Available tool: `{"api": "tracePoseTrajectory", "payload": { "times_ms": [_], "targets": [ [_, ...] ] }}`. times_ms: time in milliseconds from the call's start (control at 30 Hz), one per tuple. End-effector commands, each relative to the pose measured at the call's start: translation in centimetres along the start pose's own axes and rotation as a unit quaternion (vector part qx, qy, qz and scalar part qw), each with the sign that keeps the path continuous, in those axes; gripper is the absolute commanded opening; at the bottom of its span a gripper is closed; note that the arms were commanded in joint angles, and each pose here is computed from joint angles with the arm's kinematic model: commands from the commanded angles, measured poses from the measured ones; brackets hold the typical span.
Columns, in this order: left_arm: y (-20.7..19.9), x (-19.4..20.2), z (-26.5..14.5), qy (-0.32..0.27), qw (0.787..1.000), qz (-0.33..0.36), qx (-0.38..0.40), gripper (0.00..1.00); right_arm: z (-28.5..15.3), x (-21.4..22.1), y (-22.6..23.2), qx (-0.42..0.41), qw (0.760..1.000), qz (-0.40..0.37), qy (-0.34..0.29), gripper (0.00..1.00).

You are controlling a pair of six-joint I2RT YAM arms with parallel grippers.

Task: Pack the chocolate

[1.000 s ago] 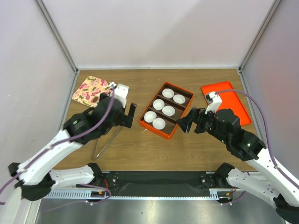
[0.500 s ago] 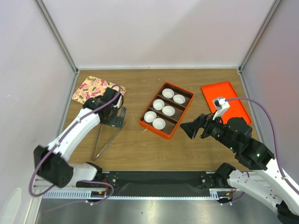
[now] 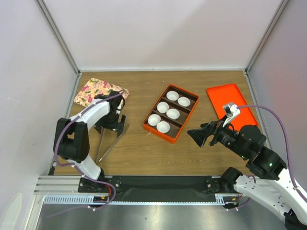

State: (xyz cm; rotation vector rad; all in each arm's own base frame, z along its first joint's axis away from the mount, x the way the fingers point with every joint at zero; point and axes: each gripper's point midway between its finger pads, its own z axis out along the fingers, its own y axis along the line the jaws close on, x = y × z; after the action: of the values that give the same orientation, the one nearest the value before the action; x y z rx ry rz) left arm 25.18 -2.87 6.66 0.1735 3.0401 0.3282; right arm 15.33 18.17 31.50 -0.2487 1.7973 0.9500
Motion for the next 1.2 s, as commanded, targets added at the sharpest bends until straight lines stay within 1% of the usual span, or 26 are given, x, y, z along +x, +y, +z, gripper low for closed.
{"api": "tracePoseTrajectory", "payload": {
  "times_ms": [0, 33, 100, 200, 300, 367, 500, 600, 700, 733, 867, 900, 1000, 1033, 1100, 1133, 1167],
  "targets": [
    [-0.1, 0.0, 0.5, 0.012, 1.0, 0.01, -0.002, 0.96, -0.8, -1.6, 0.7, -0.01, 0.999, -0.021, -0.022, 1.0],
    [-0.7, 0.1, 0.4, 0.007, 1.0, 0.015, 0.008, 0.95, -0.7, -1.5, 0.5, -0.008, 1.0, -0.021, -0.021, 1.0],
    [-1.2, 0.2, 0.3, -0.005, 1.0, 0.027, 0.002, 0.95, -0.4, -1.1, 0.2, -0.001, 1.0, -0.017, -0.016, 1.0],
    [-2.5, 0.2, 0.0, -0.011, 0.999, 0.045, 0.018, 0.95, 0.0, -0.5, 0.1, -0.003, 1.0, -0.009, -0.008, 1.0],
    [-3.3, 0.4, 0.3, -0.006, 0.998, 0.064, 0.017, 0.93, 0.2, -0.1, 0.1, -0.003, 1.0, -0.005, -0.002, 1.0],
    [-3.5, 0.5, 0.5, -0.004, 0.998, 0.065, 0.012, 0.91, 0.2, -0.1, -0.1, 0.002, 1.0, -0.004, -0.001, 1.0],
    [-4.8, 0.2, 1.3, -0.017, 0.997, 0.066, 0.046, 0.88, 0.3, 0.0, -0.1, 0.005, 1.0, 0.002, 0.001, 1.0],
    [-5.2, 0.0, 1.8, -0.019, 0.996, 0.072, 0.052, 0.83, 0.2, 0.1, -0.2, 0.007, 1.0, 0.005, 0.003, 1.0],
    [-4.8, -0.4, 2.5, -0.012, 0.997, 0.075, 0.035, 0.76, 0.4, 0.1, -0.4, 0.011, 1.0, 0.01, 0.003, 1.0],
    [-5.0, -0.5, 2.7, -0.008, 0.997, 0.075, 0.035, 0.7, 0.4, 0.1, -0.4, 0.012, 1.0, 0.012, 0.003, 1.0],
    [-6.5, -1.5, 2.5, -0.029, 0.995, 0.068, 0.074, 0.62, 0.6, 0.1, -0.2, 0.01, 1.0, 0.015, 0.003, 1.0],
    [-6.6, -1.7, 2.4, -0.032, 0.994, 0.066, 0.078, 0.61, 0.6, 0.1, -0.3, 0.011, 1.0, 0.015, 0.004, 1.0],
    [-7.0, -1.9, 2.4, -0.035, 0.994, 0.063, 0.086, 0.53, 0.7, 0.3, -0.3, 0.013, 1.0, 0.014, 0.008, 1.0],
    [-7.1, -2.0, 2.5, -0.036, 0.994, 0.06, 0.087, 0.47, 0.7, 0.4, -0.4, 0.014, 1.0, 0.014, 0.01, 1.0],
    [-7.4, -2.3, 2.6, -0.039, 0.993, 0.056, 0.091, 0.42, 0.7, 0.4, -0.5, 0.016, 1.0, 0.016, 0.01, 1.0],
    [-7.5, -2.4, 2.5, -0.04, 0.993, 0.051, 0.096, 0.37, 0.6, 0.6, -0.6, 0.017, 1.0, 0.016, 0.011, 1.0],
    [-7.9, -2.6, 2.4, -0.045, 0.992, 0.048, 0.106, 0.35, 0.6, 0.6, -0.6, 0.018, 1.0, 0.017, 0.013, 1.0]
  ]
}}
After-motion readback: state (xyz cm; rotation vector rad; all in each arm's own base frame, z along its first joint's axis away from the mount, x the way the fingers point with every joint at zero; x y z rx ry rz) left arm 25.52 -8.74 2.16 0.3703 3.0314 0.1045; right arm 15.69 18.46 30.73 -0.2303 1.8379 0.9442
